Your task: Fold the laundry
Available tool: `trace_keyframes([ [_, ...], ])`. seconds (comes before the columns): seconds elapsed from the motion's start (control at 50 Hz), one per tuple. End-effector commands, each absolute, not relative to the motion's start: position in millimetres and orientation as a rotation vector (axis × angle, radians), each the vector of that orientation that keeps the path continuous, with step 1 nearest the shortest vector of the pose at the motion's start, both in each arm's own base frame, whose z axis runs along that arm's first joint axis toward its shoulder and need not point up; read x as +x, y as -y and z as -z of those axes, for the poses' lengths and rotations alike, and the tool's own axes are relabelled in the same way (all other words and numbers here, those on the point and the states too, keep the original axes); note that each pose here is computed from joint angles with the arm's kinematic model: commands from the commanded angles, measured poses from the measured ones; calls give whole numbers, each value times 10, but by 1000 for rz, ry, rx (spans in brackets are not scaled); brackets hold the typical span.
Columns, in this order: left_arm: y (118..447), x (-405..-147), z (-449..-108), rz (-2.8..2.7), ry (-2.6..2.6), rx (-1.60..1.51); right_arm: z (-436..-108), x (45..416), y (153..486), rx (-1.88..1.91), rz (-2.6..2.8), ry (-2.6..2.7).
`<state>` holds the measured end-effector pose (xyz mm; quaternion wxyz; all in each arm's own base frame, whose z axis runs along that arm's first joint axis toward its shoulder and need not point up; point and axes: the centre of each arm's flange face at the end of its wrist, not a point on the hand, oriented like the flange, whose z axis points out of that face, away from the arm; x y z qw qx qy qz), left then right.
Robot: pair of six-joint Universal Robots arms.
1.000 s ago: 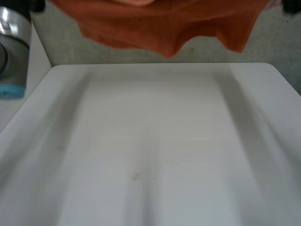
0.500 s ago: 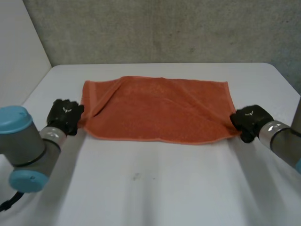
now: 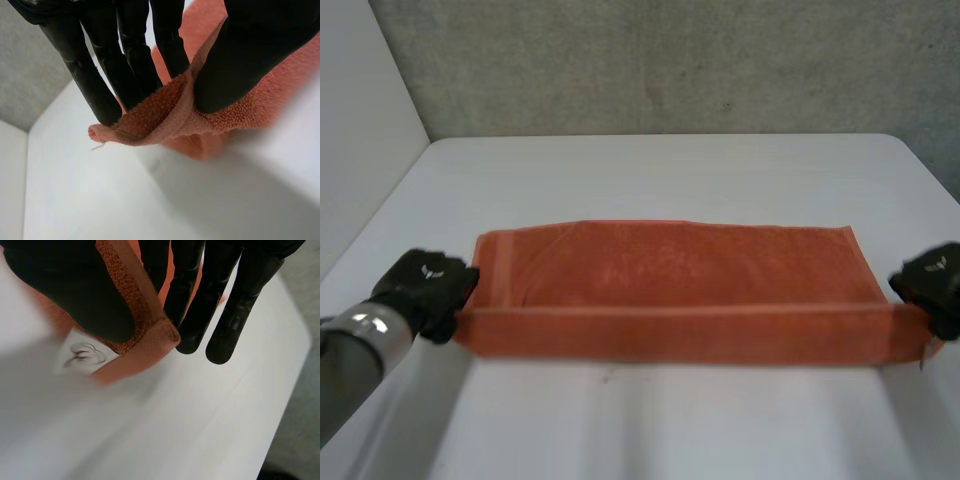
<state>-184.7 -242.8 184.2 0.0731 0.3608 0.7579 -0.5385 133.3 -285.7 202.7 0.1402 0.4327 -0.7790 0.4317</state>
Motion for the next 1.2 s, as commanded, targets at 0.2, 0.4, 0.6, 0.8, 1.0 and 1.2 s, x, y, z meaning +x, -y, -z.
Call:
trace_keyframes([
  [0.2, 3784, -2294, -1455, 1855, -2036, 1035, -1565, 1815, 3993, 1076, -1610, 2012],
  [0.4, 4090, -2427, -1340, 1904, -1962, 1044, -1361, 2021, 4394, 1039, -1693, 1907],
  [0.6, 4011, -2545, -1278, 1961, -1911, 1072, -1325, 2064, 4383, 939, -1684, 1946],
  [0.8, 3867, -2477, -1729, 2053, -1823, 1003, -1979, 1982, 4050, 785, -1855, 2022],
  [1.0, 3658, -2254, -1805, 2005, -1881, 966, -2060, 1838, 3622, 906, -1773, 2206],
  [1.2, 3673, -2025, -1661, 1951, -2039, 876, -1796, 1512, 3435, 878, -1623, 2452],
])
